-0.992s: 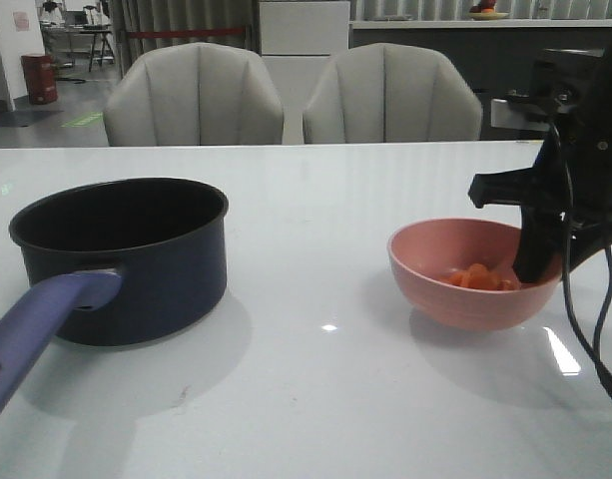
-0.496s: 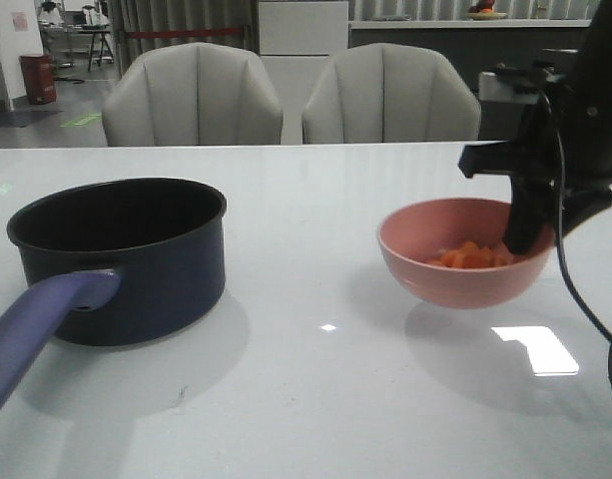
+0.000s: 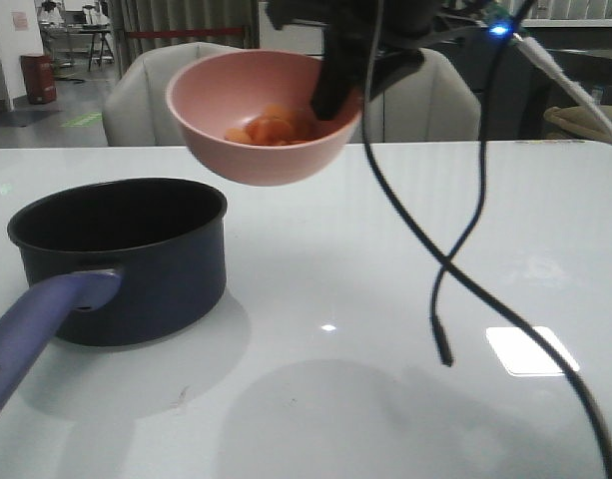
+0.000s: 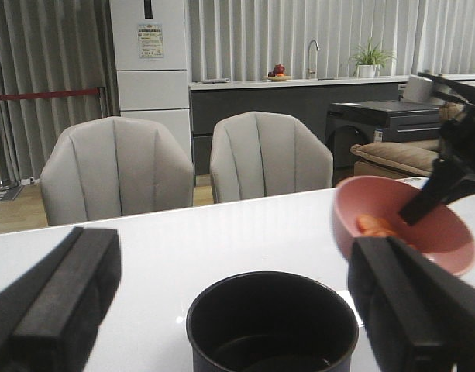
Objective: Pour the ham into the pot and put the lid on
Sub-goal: 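Lift the pink bowl and carry it over the saucepan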
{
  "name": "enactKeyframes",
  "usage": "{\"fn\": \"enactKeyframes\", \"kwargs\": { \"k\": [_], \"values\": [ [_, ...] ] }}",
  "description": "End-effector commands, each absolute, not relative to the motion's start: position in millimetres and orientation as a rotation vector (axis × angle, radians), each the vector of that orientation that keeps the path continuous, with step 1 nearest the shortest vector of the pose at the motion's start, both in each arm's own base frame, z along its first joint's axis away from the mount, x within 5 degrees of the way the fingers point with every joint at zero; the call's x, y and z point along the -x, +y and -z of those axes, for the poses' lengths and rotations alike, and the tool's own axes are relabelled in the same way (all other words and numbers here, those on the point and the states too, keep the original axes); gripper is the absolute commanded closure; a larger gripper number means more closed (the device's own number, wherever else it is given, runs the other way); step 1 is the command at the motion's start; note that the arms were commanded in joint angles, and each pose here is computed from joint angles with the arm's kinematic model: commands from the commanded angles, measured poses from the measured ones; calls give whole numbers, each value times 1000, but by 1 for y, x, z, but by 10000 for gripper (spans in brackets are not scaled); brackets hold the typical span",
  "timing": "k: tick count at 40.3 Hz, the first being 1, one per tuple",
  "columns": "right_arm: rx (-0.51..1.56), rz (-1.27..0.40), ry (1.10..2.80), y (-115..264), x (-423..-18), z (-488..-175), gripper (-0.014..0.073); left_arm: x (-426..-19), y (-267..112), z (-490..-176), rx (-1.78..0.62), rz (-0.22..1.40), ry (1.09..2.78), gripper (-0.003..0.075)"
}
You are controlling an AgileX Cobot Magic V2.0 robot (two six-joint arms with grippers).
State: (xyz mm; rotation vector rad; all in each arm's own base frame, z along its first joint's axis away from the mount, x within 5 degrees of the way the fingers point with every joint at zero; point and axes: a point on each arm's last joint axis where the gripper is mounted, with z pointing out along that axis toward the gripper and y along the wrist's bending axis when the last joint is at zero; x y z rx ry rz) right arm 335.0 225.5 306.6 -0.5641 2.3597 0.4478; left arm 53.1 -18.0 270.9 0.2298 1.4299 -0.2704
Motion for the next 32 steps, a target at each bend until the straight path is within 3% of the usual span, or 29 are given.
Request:
{"fn": "enactKeyframes", "kwargs": {
  "k": [1, 6, 19, 32],
  "values": [
    [552, -513, 2149, 242, -334, -339, 462, -51, -17, -287, -210, 290, 1332, 95],
    [555, -537, 2058, 259, -339, -333, 462, -51, -17, -287, -210, 290, 1332, 95],
    [596, -513, 1623, 287, -342, -345, 462, -51, -17, -287, -210, 290, 1332, 95],
    [622, -485, 1285, 289, -330, -318, 462, -51, -17, -287, -210, 290, 1332, 95]
  ]
}}
